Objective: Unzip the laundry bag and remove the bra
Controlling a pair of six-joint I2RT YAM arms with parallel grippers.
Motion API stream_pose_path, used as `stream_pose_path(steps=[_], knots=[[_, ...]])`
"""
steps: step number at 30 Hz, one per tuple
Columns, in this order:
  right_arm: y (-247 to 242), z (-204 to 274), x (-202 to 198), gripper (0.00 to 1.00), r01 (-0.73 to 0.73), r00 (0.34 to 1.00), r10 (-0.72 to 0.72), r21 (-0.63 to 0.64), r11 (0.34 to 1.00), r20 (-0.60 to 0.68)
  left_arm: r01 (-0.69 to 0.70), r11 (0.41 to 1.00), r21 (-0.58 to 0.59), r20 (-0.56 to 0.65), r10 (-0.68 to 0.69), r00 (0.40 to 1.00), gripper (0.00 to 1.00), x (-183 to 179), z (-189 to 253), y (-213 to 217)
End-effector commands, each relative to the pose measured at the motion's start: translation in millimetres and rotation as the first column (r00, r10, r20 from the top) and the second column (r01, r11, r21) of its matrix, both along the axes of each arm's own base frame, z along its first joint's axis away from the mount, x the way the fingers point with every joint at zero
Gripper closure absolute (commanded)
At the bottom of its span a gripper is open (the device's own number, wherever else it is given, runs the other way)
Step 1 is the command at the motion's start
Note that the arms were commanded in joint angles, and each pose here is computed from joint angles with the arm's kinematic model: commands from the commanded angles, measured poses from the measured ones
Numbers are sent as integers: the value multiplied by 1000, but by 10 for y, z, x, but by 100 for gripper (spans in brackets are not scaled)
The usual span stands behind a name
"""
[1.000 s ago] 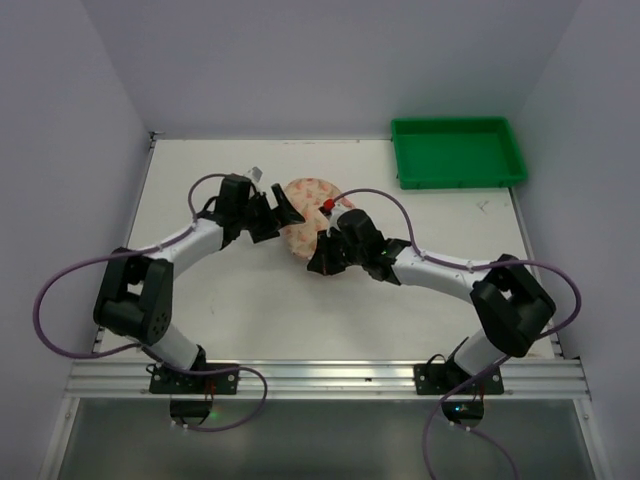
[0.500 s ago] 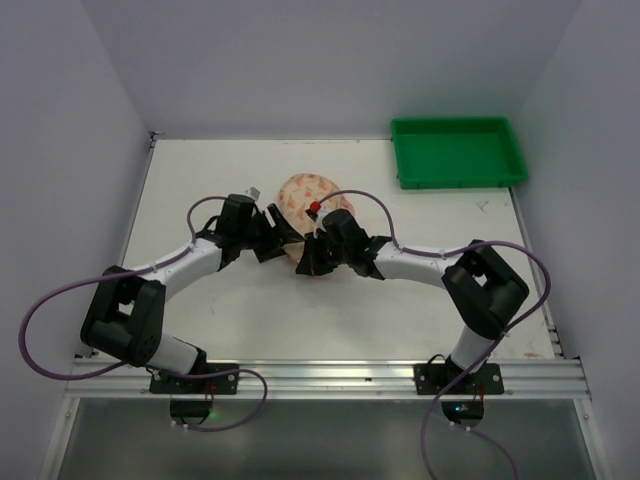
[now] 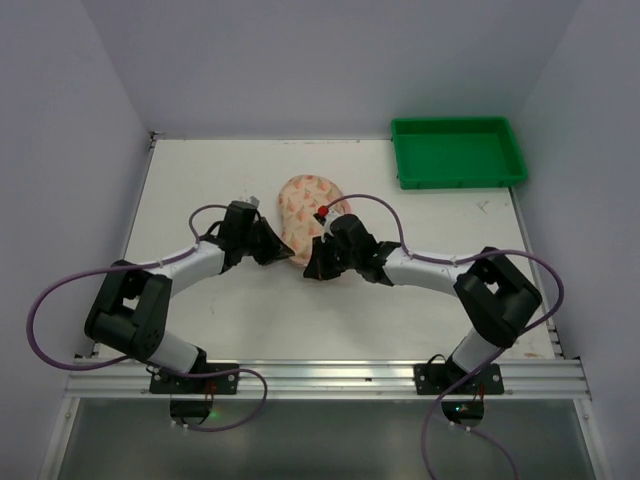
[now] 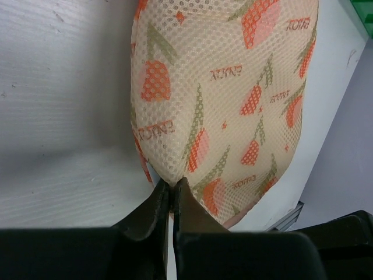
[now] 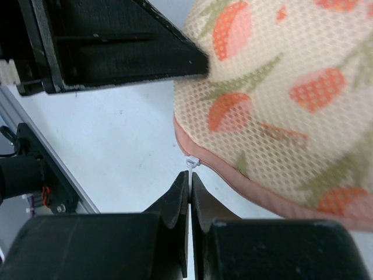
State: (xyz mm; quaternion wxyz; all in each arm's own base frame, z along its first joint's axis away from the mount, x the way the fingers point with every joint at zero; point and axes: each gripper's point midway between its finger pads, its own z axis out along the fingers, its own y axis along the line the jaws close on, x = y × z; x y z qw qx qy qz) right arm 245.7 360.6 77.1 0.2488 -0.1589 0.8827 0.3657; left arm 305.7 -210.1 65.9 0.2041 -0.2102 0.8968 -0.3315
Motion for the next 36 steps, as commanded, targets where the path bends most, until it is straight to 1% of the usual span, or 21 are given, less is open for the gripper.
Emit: stream_pose_path(steps=[1, 6, 8, 9, 11, 13, 14, 16, 17, 18, 20, 21, 23, 25, 27, 28, 29, 30, 32, 33, 36], knots=[[-228, 236, 73, 100, 44, 995, -44, 7, 999, 92, -11, 996, 85, 46, 7, 999, 100, 91, -62, 160], [-995, -15, 214, 100, 204, 978, -200, -76, 976, 60, 33, 985, 171, 71, -45, 996, 100, 169, -74, 448], [-1126, 29, 238, 100, 229, 971, -222, -81, 970, 86, 66, 977, 204, 69, -81, 994, 100, 207, -108, 543], [-1191, -7, 206, 100, 219, 974, -209, -117, 969, 93, 75, 975, 207, 99, -97, 990, 100, 306, -22, 535], [-1173, 31, 198, 100, 204, 976, -193, -114, 972, 101, 129, 968, 215, 117, -157, 981, 100, 400, -5, 483], [-1026, 103, 154, 100, 165, 984, -159, -70, 984, 86, 170, 969, 179, 171, -201, 965, 100, 589, 171, 347], [-960, 80, 133, 100, 149, 987, -145, -65, 987, 72, 181, 968, 173, 150, -208, 967, 100, 645, 106, 315], [-712, 170, 78, 100, 103, 993, -100, -34, 994, 60, 187, 972, 143, 186, -212, 959, 100, 848, 267, 216], [-615, 96, 49, 100, 82, 996, -81, -47, 995, 38, 183, 975, 128, 164, -203, 965, 100, 892, 214, 189], [-390, 249, 60, 100, 51, 997, -51, -2, 999, 60, 178, 977, 119, 169, -197, 966, 93, 945, 250, 172], [-158, 215, 0, 100, 9, 1000, -9, 11, 1000, 28, 165, 982, 94, 187, -180, 966, 75, 1040, 376, 128], [-20, 343, 61, 100, 14, 999, -16, 55, 998, 27, 158, 983, 90, 194, -173, 966, 55, 1058, 420, 123], [108, 386, 96, 100, 18, 1000, -19, 83, 996, 11, 128, 987, 94, 194, -145, 970, 26, 1025, 505, 176], [212, 406, 178, 100, 49, 999, -48, 104, 993, -11, 80, 988, 129, 173, -102, 980, 5, 969, 496, 307], [276, 455, 236, 100, 62, 998, -62, 118, 991, -7, 36, 988, 149, 136, -56, 989, 0, 779, 462, 451], [291, 422, 250, 100, 66, 998, -65, 111, 992, -11, -10, 990, 141, 156, -12, 988, 0, 714, 567, 508], [306, 433, 261, 100, 65, 998, -64, 114, 991, -10, -21, 991, 135, 119, 4, 993, 0, 536, 410, 537], [338, 459, 268, 100, 60, 998, -60, 122, 991, -6, -38, 992, 117, 112, 24, 993, 0, 453, 391, 545], [367, 457, 261, 100, 53, 999, -53, 128, 990, -7, -69, 997, 29, 130, 65, 989, 0, 314, 503, 475], [395, 450, 251, 100, 45, 999, -45, 130, 990, -6, -53, 999, 9, 85, 52, 995, 0, 124, 349, 412], [455, 453, 222, 100, 26, 1000, -27, 133, 991, 1, -17, 998, -53, 109, 22, 994, 2, -3, 429, 169]])
